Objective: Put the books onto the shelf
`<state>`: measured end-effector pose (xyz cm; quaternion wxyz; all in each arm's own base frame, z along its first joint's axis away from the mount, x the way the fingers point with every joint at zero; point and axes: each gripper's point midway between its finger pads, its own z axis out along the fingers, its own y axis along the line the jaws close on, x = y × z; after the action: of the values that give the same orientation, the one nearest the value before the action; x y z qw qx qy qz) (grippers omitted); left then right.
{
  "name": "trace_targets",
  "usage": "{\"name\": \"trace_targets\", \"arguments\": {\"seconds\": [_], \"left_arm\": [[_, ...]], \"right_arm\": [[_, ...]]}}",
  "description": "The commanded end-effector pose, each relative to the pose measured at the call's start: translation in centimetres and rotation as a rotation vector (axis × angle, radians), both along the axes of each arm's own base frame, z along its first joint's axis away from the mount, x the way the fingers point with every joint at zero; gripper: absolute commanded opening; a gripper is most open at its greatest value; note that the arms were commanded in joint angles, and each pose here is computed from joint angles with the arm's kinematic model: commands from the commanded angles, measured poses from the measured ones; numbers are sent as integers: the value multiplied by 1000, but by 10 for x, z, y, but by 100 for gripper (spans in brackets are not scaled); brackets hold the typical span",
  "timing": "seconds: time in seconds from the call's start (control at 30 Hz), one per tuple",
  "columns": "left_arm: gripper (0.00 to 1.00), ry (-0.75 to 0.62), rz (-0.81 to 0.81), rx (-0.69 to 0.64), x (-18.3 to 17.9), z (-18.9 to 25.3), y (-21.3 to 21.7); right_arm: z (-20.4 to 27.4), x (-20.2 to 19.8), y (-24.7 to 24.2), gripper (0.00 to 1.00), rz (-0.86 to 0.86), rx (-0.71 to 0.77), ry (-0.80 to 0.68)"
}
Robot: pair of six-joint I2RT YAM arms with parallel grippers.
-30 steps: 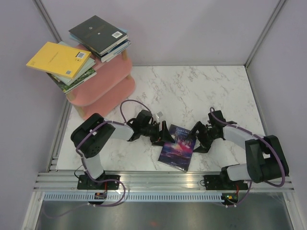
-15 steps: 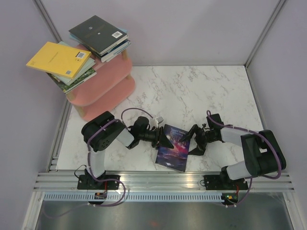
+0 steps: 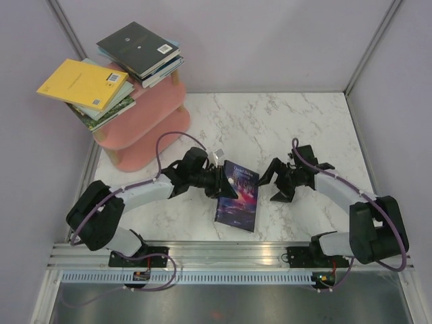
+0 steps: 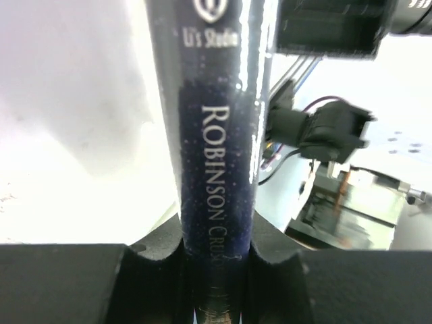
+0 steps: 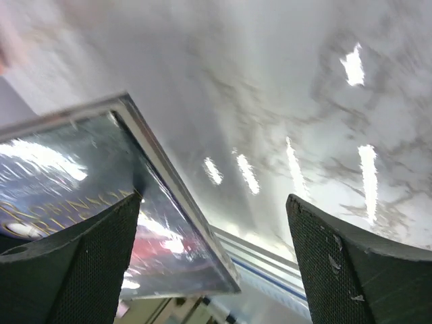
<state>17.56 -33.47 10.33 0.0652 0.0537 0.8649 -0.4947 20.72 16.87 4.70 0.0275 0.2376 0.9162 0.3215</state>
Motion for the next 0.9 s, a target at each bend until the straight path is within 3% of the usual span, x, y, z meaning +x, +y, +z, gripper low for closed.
{"name": "trace_targets", "arguments": {"seconds": [0.0, 0.07, 0.27, 0.33, 0.4, 0.43, 0.5, 0.53, 0.73, 0.87], "left_arm": [[2, -219, 6, -60, 22, 89, -2], [2, -284, 40, -57, 29, 129, 7], [2, -463, 227, -73, 60, 263, 77], [2, -578, 301, -129, 69, 327, 109], [2, -624, 314, -133, 66, 355, 126], [2, -723, 311, -165, 56, 392, 134], [2, -767, 344, -155, 59, 412, 148], [2, -853, 389, -168, 52, 443, 162], [2, -997, 543, -197, 49, 508, 207], [2, -992, 685, -147, 70, 508, 242]], "right_arm": [[75, 64, 1, 94, -2, -21, -330], [122, 84, 8, 95, -10, 22, -444], [177, 107, 19, 95, -48, 97, -521], [177, 109, 20, 95, -39, 98, -528], [173, 109, 20, 95, -31, 92, -521], [170, 109, 20, 95, -30, 92, -514], [165, 107, 20, 95, -24, 93, -505], [163, 106, 21, 95, -23, 90, -502], [161, 104, 28, 95, 17, 83, -512], [157, 100, 37, 95, 49, 83, -501]]}}
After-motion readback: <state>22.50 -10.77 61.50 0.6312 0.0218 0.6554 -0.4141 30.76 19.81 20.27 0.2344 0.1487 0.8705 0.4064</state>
